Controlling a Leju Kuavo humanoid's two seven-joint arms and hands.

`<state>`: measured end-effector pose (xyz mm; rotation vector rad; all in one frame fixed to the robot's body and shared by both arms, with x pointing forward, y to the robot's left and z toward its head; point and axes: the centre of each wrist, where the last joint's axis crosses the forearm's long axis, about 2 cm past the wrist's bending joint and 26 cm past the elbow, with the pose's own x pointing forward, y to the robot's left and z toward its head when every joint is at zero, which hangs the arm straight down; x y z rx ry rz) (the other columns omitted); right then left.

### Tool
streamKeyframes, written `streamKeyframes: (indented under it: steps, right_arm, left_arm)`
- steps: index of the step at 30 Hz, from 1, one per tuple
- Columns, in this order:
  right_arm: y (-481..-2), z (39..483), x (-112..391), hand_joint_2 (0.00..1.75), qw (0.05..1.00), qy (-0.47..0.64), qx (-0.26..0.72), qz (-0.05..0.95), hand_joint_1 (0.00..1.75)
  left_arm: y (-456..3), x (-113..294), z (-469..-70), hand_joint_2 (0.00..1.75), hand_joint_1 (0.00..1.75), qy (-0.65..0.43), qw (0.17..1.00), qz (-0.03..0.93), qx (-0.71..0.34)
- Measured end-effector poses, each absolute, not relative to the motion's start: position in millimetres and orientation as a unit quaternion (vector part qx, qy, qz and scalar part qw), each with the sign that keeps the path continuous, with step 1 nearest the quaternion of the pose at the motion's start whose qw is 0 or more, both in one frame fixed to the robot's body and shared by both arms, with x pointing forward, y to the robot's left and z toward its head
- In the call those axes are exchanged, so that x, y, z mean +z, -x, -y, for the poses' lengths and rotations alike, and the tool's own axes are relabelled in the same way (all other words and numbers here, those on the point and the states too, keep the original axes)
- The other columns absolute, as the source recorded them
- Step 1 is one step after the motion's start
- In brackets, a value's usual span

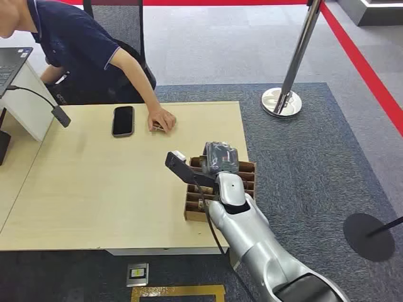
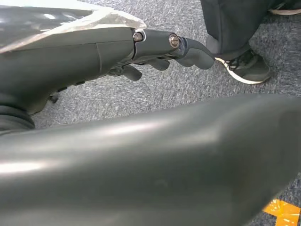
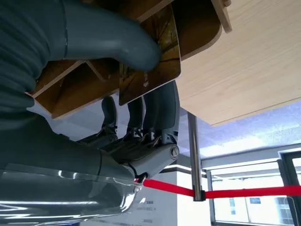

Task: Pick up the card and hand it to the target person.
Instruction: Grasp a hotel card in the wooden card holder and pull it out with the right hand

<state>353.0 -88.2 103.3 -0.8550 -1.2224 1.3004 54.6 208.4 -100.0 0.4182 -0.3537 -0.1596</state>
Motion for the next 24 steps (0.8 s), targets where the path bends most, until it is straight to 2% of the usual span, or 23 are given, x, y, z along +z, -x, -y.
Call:
streamKeyframes:
  steps: [9,24]
  right_arm:
    - [-353.3,83.4,108.0,1.75,0.539,0.355,0.545,0.536,1.43]
    - [-355.4,67.9,143.2,1.75,0.496,0.323,0.503,0.631,1.43]
  left_arm:
    - [-54.5,-100.1,-208.7,0.0,0.0,-0.207,0.96,0.174,-0.078]
    - [-54.3,-100.1,-209.3,0.0,0.0,-0.21,0.96,0.171,-0.067]
